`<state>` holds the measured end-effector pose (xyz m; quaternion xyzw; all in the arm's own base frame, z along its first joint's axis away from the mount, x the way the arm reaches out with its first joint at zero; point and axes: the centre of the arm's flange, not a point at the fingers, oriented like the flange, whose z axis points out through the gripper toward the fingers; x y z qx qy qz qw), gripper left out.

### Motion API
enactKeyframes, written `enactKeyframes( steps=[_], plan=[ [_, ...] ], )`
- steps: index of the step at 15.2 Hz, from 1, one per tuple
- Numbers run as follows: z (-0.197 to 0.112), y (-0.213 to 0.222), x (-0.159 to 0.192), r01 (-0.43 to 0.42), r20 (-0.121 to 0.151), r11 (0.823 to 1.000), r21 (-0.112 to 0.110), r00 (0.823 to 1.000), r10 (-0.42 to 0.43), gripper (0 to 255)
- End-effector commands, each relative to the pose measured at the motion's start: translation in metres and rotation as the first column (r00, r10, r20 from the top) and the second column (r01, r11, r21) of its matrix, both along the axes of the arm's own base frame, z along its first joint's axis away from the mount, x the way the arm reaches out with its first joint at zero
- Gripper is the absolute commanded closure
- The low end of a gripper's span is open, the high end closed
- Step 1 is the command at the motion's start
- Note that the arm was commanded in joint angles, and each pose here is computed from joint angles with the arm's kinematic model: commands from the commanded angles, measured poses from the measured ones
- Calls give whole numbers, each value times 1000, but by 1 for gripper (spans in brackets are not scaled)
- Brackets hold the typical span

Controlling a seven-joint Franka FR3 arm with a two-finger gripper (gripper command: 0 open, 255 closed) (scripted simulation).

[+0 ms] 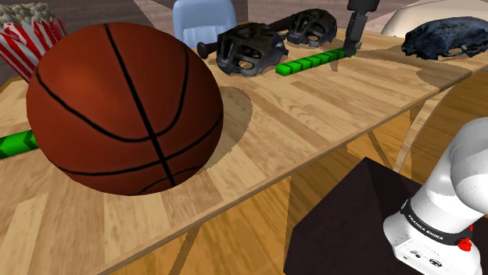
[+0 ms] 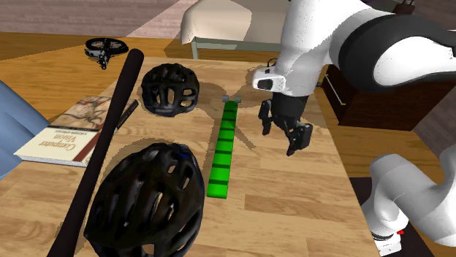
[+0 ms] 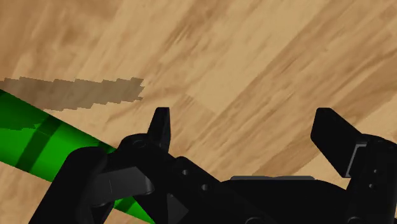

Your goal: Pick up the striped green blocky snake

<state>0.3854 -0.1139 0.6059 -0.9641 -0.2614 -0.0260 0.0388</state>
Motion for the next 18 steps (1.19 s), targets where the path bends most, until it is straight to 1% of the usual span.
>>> enactKeyframes(
  steps=[1,2,3,4,5,6,8,9,11,12,18],
  plan=[
    [-2,-21,21,-139,-18,990,-7,990,139,0],
    [-3,-29,33,-201,-27,979,-9,979,201,0],
    [-5,-37,45,-263,-36,965,-10,964,262,0],
    [-6,-44,58,-323,-45,946,-11,946,322,0],
    [-8,-50,71,-382,-54,924,-11,923,381,0],
    [-10,-55,84,-440,-63,898,-11,897,438,0],
    [-14,-63,112,-549,-81,836,-8,833,547,0],
    [-16,-66,126,-601,-90,799,-6,796,598,0],
    [-20,-68,154,-697,-107,717,0,713,693,0],
    [-22,-68,163,-724,-112,690,2,685,719,0],
    [-53,-68,163,-724,-112,690,2,685,719,0]
  ],
)
